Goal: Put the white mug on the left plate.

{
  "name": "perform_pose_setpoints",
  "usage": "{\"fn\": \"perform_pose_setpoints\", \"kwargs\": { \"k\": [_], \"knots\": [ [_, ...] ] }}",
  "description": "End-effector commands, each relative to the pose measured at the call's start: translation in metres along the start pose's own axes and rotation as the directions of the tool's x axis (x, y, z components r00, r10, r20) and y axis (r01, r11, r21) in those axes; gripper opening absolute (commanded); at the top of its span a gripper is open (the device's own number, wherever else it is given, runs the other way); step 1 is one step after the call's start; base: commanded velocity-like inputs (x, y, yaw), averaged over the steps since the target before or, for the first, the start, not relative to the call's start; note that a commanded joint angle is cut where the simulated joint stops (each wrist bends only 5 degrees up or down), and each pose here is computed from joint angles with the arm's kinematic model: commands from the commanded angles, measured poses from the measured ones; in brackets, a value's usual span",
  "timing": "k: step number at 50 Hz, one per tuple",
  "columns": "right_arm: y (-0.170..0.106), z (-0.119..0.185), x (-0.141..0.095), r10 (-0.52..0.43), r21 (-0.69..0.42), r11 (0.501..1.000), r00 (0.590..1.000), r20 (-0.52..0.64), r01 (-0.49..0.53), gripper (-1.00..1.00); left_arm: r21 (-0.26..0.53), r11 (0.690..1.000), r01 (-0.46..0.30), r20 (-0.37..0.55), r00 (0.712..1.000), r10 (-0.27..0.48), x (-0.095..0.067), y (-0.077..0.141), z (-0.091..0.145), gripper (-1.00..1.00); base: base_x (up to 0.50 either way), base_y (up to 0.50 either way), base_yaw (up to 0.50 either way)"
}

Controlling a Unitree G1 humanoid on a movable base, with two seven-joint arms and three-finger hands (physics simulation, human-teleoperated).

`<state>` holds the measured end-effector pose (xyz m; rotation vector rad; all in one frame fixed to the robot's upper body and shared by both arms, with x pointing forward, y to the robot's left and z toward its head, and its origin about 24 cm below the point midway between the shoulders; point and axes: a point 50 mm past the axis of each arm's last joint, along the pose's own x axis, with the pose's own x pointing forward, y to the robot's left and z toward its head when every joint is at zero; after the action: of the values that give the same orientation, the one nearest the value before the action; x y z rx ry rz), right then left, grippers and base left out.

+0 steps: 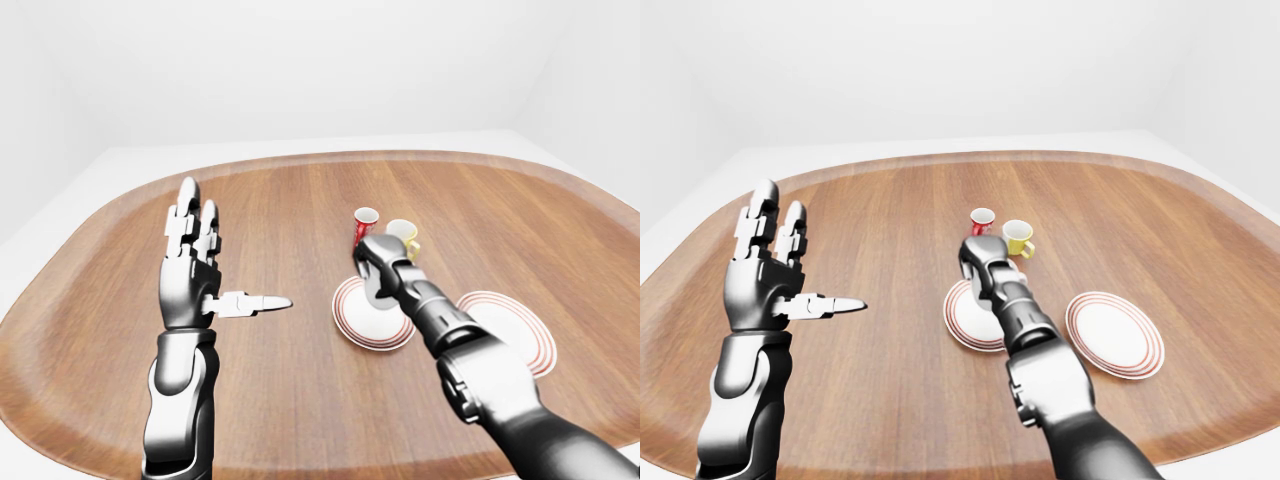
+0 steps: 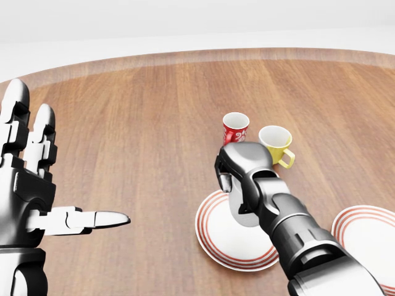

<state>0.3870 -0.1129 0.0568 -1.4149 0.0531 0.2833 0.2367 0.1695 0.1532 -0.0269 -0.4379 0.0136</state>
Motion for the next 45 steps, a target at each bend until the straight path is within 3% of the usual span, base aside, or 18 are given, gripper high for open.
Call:
{"fn": "perform_pose_setpoints", "kwargs": {
  "k": [1,45],
  "knots": [
    [0.006,0.003,-0.001,-0.011,-0.015,1.000,1.000,0.010,0.011,-1.00,-0.001,1.000,-0.004,0.009,1.000,0.004,0.001,0.001,0.002,0.98,0.00,0.00,0.00],
    [0.021,0.005,-0.006,-0.001,-0.060,0.998,1.000,0.022,0.003,-1.00,-0.001,1.000,-0.001,0.004,1.000,0.001,0.000,0.000,0.001,0.99,0.00,0.00,0.00]
  ]
}}
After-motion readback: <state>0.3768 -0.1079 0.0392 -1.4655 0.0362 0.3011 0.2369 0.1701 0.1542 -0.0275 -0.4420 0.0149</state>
